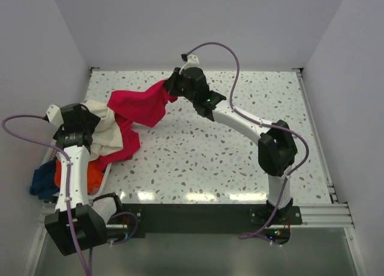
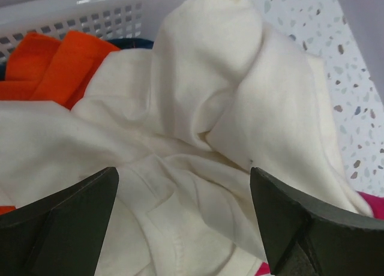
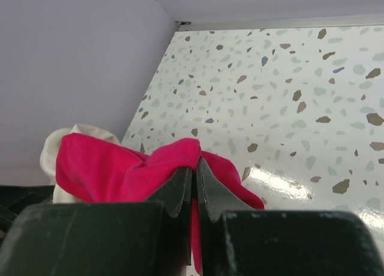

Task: Fold and stack the t-shirts
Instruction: Move the tshirt to the center of the board

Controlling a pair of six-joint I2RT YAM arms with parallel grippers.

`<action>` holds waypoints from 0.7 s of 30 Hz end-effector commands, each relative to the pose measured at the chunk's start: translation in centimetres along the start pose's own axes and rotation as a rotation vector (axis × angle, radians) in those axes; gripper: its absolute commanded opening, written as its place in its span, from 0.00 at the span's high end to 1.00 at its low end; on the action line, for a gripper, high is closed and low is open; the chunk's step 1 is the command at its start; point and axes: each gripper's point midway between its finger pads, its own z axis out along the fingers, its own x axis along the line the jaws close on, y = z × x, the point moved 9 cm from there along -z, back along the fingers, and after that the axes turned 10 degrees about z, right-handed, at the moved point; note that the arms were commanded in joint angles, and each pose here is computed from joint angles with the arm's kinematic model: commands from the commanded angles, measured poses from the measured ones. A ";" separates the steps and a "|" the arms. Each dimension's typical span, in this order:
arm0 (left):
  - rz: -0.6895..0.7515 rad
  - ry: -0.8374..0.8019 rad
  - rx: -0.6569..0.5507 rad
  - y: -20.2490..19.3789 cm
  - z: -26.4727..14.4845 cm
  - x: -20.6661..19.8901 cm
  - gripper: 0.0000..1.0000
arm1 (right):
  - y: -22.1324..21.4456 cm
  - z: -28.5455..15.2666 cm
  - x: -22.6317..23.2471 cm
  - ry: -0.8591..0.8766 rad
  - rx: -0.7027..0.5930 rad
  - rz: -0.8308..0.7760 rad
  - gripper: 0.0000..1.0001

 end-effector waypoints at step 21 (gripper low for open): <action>-0.085 0.317 0.047 -0.4 4.3 6.2 1.00 | 11.2 -8.1 4.9 0.102 -0.239 -0.031 1.00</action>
